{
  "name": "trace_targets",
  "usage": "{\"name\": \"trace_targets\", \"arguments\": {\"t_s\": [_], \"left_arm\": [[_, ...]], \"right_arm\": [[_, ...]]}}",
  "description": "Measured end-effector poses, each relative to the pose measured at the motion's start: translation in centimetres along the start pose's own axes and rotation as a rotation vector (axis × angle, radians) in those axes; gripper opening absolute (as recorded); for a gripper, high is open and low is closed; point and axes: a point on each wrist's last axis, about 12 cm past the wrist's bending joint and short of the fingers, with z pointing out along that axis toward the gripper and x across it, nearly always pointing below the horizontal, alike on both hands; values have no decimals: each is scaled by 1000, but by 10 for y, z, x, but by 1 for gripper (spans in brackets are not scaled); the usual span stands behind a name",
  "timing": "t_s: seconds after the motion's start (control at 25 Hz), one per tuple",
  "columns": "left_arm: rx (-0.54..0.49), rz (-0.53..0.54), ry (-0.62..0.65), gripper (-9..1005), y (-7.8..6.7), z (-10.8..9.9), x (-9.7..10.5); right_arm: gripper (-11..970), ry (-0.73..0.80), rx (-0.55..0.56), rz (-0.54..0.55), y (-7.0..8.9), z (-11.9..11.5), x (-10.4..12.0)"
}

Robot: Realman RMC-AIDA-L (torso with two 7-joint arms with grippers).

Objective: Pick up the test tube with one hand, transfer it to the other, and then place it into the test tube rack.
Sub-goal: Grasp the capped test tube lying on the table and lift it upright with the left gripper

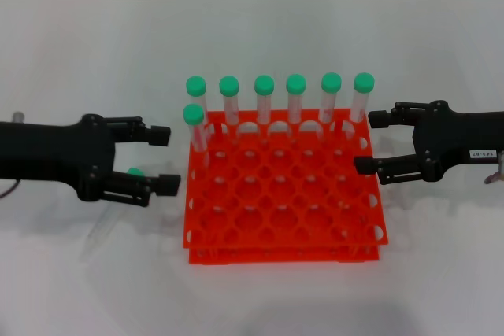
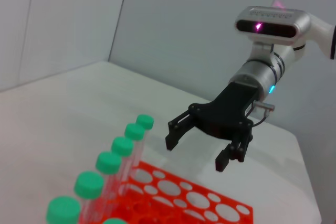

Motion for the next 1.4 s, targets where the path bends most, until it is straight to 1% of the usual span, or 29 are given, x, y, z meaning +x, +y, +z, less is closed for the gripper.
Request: {"name": "trace_targets", "arguments": {"t_s": [0.12,0.24,0.4,0.56,0.72,0.92,1.24,1.4], "left_arm": [[-18,-42,31,888,2,-8,-8],[-50,-104,90,887,6,-15,-21],[-90,-211,232,880,14,-18,-34],[-119,-272,347,879,21,-20,-43],[-166,-320,410,879,25,-23,-48],[-228,-396,477,878,30,-24,-46],[-217,-429,520,878,29,-20,-38],[-206,-457,567,878,27,-18,-30]], "right_arm": [[858,-1,-2,0,0,0,0],[858,-3,-5,-2,0,1,-1],[858,-3,-5,-6,0,2,-2],[858,-5,-7,-8,1,4,-3],[858,-7,-8,-5,1,4,-3],[858,-19,-7,0,0,4,-5],[857,-34,-10,5,1,5,-6],[857,-34,-11,8,2,5,-4]]}}
